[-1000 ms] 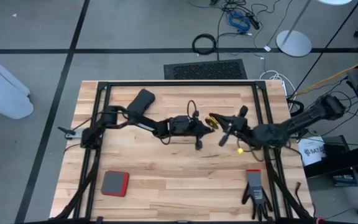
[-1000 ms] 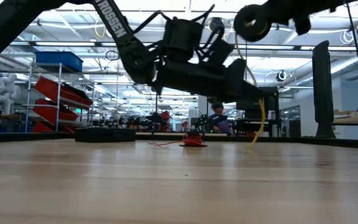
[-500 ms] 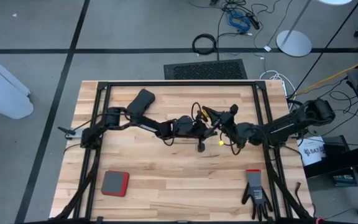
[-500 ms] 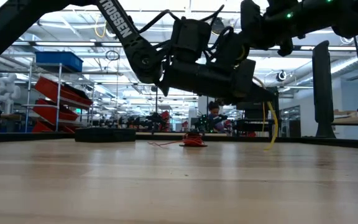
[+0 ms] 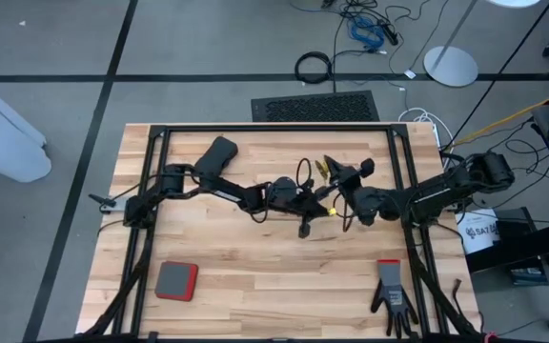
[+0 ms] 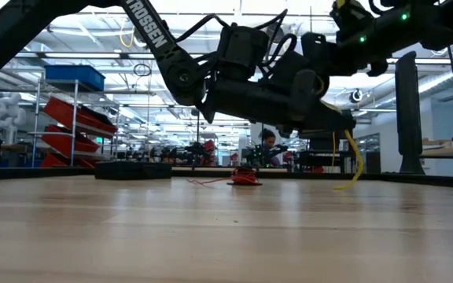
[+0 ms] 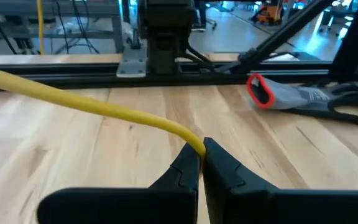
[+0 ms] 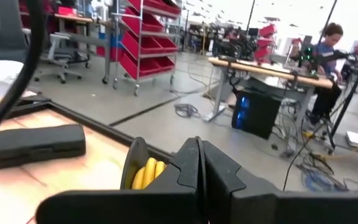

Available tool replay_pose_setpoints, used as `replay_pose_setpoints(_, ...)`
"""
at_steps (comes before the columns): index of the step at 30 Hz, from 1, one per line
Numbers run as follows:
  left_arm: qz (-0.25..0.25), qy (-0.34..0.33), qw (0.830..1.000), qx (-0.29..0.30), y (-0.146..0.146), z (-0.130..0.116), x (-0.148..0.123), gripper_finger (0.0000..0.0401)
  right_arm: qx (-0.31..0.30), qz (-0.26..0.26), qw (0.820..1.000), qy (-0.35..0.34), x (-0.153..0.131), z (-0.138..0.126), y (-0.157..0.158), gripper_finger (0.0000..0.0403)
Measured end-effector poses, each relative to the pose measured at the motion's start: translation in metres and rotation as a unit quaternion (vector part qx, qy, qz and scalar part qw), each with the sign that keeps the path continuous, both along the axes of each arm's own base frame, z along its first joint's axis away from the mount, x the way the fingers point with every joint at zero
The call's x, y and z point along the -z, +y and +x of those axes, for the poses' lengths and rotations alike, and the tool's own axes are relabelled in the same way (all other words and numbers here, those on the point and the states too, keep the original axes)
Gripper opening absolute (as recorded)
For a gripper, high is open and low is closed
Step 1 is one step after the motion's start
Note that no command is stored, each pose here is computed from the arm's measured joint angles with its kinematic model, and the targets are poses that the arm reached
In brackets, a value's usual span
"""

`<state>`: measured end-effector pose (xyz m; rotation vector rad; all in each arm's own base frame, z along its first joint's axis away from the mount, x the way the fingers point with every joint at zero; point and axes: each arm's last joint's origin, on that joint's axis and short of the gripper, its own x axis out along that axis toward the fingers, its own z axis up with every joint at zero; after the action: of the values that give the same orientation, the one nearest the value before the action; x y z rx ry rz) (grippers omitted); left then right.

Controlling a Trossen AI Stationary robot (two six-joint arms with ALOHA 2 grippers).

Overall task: Coil cords
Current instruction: Coil the yellow wire on the spool

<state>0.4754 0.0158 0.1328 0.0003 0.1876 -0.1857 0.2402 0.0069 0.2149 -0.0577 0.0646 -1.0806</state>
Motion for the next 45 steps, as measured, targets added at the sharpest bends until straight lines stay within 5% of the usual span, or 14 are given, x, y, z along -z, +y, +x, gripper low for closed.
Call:
replay_pose_setpoints(15, 0.000, -0.001, 1.000, 0.030, 0.002, -0.003, -0.013, 0.0004, 0.030, 0.048, 0.998, 0.038, 0.029, -0.009, -0.003, 0.0000)
replay_pose_setpoints(32, 0.097, 0.069, 0.993, 0.007, 0.020, -0.021, -0.049, 0.0004, -0.045, 0.096, 0.994, 0.040, 0.035, -0.008, 0.007, 0.0000)
replay_pose_setpoints(45, 0.107, 0.090, 0.990, -0.016, 0.029, -0.028, -0.061, 0.0004, -0.078, 0.128, 0.987, 0.052, 0.041, -0.010, 0.011, 0.0000)
